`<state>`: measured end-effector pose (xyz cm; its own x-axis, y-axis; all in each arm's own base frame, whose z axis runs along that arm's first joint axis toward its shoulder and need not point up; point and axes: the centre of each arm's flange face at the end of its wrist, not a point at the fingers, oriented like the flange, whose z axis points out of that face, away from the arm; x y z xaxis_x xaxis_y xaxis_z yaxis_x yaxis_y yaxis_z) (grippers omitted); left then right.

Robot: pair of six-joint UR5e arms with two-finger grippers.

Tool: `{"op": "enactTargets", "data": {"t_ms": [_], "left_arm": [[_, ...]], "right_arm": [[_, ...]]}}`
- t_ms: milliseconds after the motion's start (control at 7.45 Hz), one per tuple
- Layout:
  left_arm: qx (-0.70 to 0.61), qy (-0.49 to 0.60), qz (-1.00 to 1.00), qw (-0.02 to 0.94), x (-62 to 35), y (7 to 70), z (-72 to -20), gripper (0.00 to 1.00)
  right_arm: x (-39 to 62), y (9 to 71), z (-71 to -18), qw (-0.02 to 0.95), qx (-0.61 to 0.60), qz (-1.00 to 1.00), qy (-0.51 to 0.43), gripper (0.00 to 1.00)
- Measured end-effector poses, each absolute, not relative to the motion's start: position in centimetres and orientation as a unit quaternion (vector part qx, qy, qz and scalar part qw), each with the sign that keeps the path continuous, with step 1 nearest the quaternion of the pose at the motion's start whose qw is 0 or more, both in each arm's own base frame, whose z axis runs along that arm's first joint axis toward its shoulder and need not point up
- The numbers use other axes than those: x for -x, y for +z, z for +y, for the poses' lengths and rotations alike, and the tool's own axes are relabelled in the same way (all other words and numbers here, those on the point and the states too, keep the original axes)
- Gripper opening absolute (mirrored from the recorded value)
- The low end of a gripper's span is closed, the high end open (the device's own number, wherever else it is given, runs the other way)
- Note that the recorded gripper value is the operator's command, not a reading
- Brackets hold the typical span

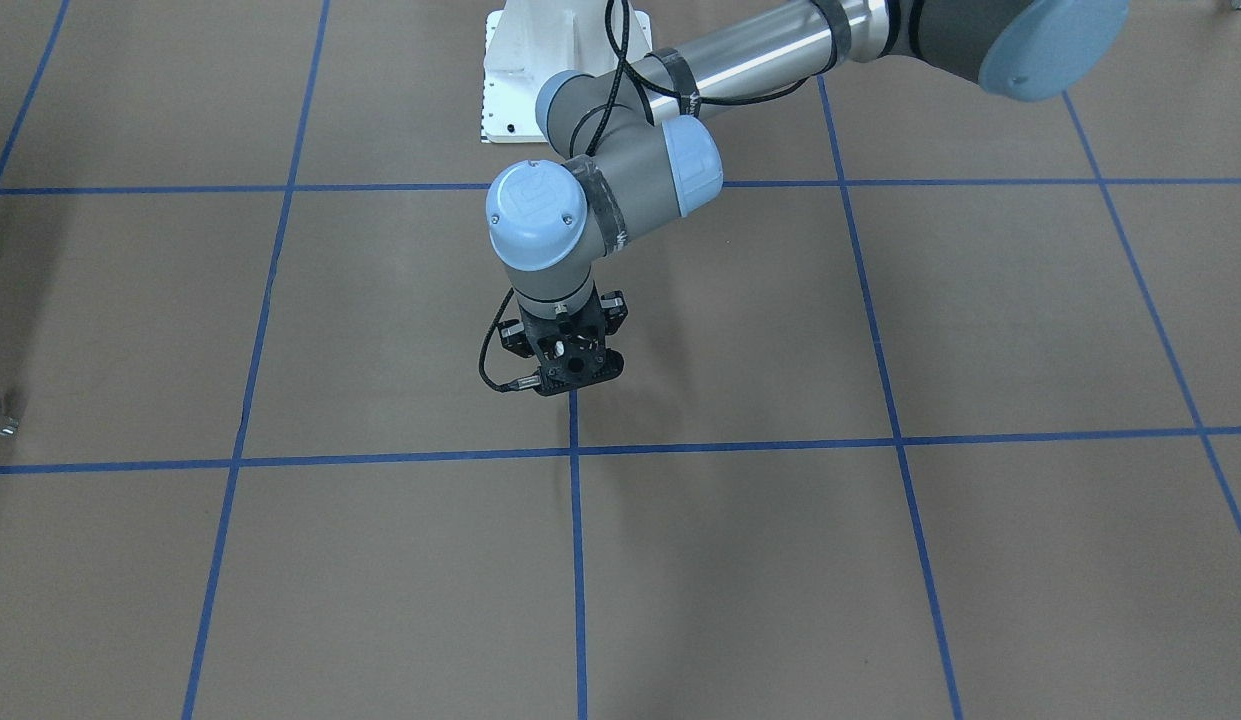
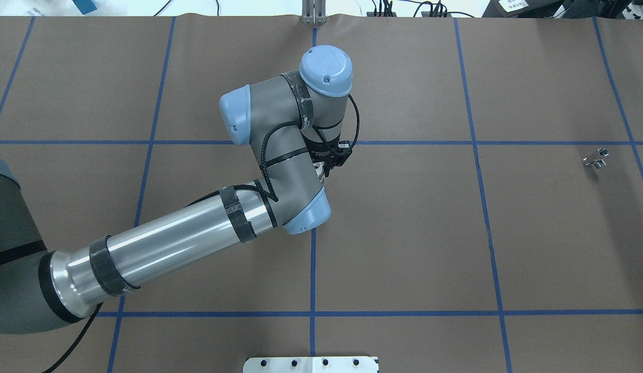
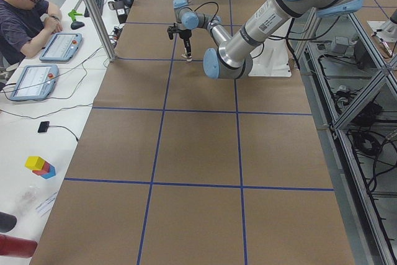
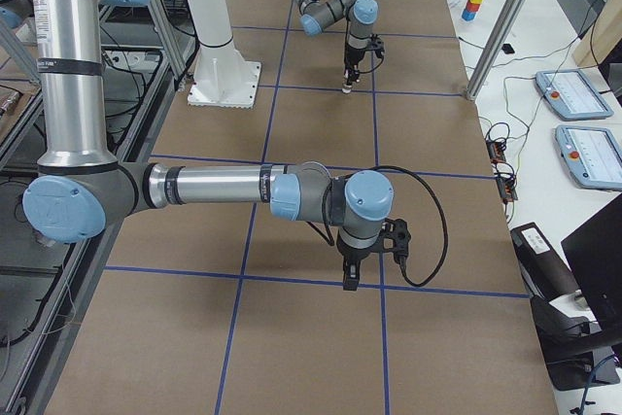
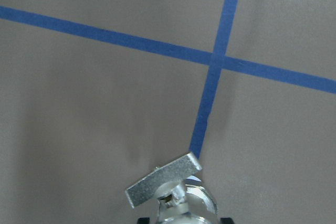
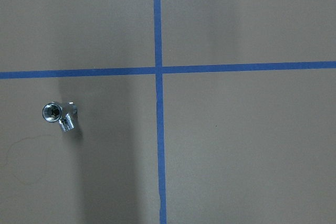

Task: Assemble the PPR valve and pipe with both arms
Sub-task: 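Carry the valve with the left gripper to the table center and set it upright, then open the left gripper and withdraw it while the right gripper lowers onto the elbow fitting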

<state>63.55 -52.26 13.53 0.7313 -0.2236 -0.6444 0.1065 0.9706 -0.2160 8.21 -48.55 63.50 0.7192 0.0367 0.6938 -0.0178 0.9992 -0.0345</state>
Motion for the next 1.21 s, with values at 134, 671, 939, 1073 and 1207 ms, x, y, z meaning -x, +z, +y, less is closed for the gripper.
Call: {"op": "enactTargets", "data": {"t_ms": [134,671,939,1073,1207], "left_arm": [[0.080,-0.090,0.354,0.927,-63.7,13.6,-52.1,1.00],[0.068,-0.091,0.361,0.926,-63.1,12.6,-51.9,1.00],[0.046,-0.093,0.387,0.916,-59.0,10.4,-52.9,1.00],[0.033,-0.089,0.393,0.915,-56.0,10.1,-53.4,1.00],[0.018,-0.076,0.394,0.916,-52.1,10.7,-54.3,1.00]], "right_arm": [[-8.2,63.5,-48.6,0.927,0.013,-0.374,0.015,1.00],[-8.3,63.3,-48.9,0.927,0.011,-0.373,0.016,1.00],[-8.3,61.7,-50.3,0.928,0.006,-0.372,0.032,1.00],[-8.1,60.9,-50.9,0.926,0.009,-0.373,0.053,1.00],[-7.7,60.5,-51.3,0.926,0.011,-0.373,0.062,1.00]]}}
